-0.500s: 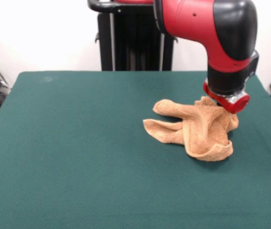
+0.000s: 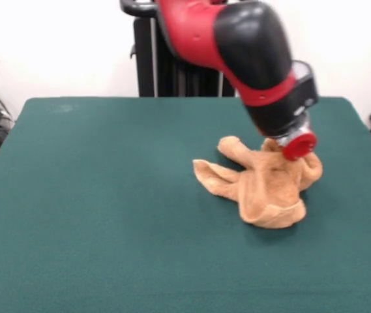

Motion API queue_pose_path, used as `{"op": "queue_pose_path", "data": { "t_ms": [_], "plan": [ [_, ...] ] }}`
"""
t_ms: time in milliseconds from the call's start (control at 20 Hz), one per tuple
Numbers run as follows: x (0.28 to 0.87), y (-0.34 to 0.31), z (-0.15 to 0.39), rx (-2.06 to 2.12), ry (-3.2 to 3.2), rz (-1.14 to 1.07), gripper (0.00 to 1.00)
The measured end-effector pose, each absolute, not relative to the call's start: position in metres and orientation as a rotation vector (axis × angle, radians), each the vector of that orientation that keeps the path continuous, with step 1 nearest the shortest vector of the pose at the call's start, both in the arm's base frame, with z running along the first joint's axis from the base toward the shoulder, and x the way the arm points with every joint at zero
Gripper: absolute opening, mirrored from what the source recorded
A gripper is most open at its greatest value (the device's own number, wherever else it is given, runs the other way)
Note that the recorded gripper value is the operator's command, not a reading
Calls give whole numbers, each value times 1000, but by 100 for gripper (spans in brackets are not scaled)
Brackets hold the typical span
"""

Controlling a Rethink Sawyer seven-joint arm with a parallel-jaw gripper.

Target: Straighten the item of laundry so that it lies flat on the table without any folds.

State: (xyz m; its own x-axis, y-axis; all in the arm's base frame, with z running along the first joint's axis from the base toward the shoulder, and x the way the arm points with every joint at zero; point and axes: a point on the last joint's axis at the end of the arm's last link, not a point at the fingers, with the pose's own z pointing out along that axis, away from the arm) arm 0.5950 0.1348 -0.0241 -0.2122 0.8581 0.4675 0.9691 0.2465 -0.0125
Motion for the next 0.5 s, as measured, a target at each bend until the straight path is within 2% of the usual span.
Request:
{"op": "queue_pose_path", "data": {
  "t_ms": [250, 500],
  "plan": [
    [594, 110, -25, -1642, -2224, -415, 0],
    [582, 122, -24, -1527, -2364, -366, 0]
  ]
}}
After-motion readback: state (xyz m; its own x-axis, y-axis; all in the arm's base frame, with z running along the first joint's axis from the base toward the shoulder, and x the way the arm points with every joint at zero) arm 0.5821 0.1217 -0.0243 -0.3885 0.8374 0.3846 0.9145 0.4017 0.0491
